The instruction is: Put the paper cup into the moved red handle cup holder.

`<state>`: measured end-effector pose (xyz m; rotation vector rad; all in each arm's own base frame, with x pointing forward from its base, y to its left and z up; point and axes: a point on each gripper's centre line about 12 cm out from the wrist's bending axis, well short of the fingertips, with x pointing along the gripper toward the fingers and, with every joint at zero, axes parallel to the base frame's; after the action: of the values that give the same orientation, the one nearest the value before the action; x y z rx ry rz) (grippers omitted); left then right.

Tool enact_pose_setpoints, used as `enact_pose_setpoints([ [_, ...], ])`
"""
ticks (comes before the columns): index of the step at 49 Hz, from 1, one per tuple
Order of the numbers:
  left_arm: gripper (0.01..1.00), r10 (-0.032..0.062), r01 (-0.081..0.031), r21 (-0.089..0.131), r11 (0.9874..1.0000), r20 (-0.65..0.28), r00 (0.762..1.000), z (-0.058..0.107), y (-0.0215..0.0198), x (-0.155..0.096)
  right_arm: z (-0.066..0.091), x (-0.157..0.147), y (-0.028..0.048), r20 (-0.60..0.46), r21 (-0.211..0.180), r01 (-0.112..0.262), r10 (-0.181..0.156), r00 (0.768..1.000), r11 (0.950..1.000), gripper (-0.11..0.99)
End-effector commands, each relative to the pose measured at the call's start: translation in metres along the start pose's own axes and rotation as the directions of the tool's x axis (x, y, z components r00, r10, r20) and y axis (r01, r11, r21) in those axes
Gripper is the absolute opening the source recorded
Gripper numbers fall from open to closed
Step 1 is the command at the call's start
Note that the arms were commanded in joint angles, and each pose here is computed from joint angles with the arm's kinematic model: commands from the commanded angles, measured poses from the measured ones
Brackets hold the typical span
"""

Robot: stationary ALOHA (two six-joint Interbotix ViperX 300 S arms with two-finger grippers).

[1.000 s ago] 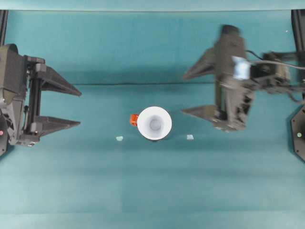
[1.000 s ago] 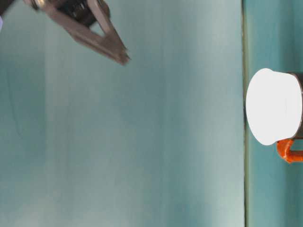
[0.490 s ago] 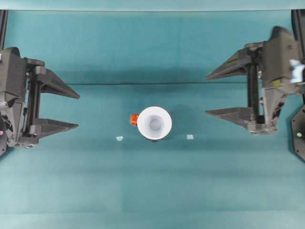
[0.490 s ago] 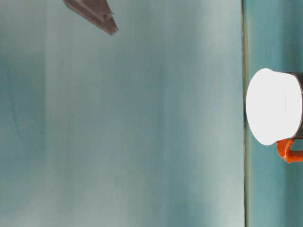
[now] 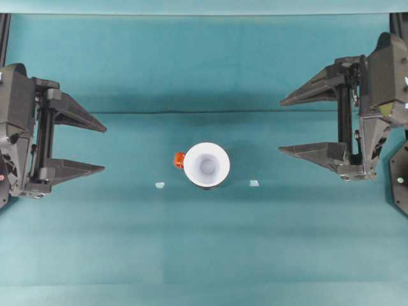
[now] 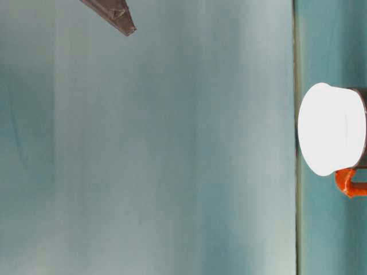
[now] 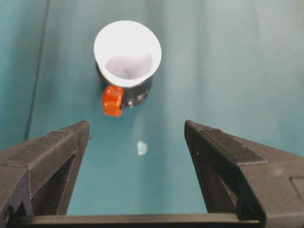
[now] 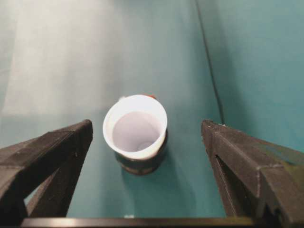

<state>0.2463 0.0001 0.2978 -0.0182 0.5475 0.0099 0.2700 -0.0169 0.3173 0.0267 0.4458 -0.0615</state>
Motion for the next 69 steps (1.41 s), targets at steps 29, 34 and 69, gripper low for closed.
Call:
enact_pose_setpoints([
  [29,0.889,0.0008,-0.001,0.003,1.0,0.02,1.0,0.0057,0.0,-0.002,0.0031,-0.0027,0.0009,0.012,0.008,-0.004,0.003,1.0,1.0,0.82],
  [34,0.889,-0.0005,0.0,0.003,1.0,0.017,1.0,0.0049,-0.0003,-0.0018,0.0018,-0.0024,0.0009,0.009,0.008,-0.003,0.003,1.0,1.0,0.82],
  [69,0.889,-0.0007,0.001,0.003,1.0,0.023,1.0,0.0069,-0.0004,-0.0016,-0.0004,-0.0041,0.0009,0.009,0.008,-0.003,0.003,1.0,1.0,0.82],
])
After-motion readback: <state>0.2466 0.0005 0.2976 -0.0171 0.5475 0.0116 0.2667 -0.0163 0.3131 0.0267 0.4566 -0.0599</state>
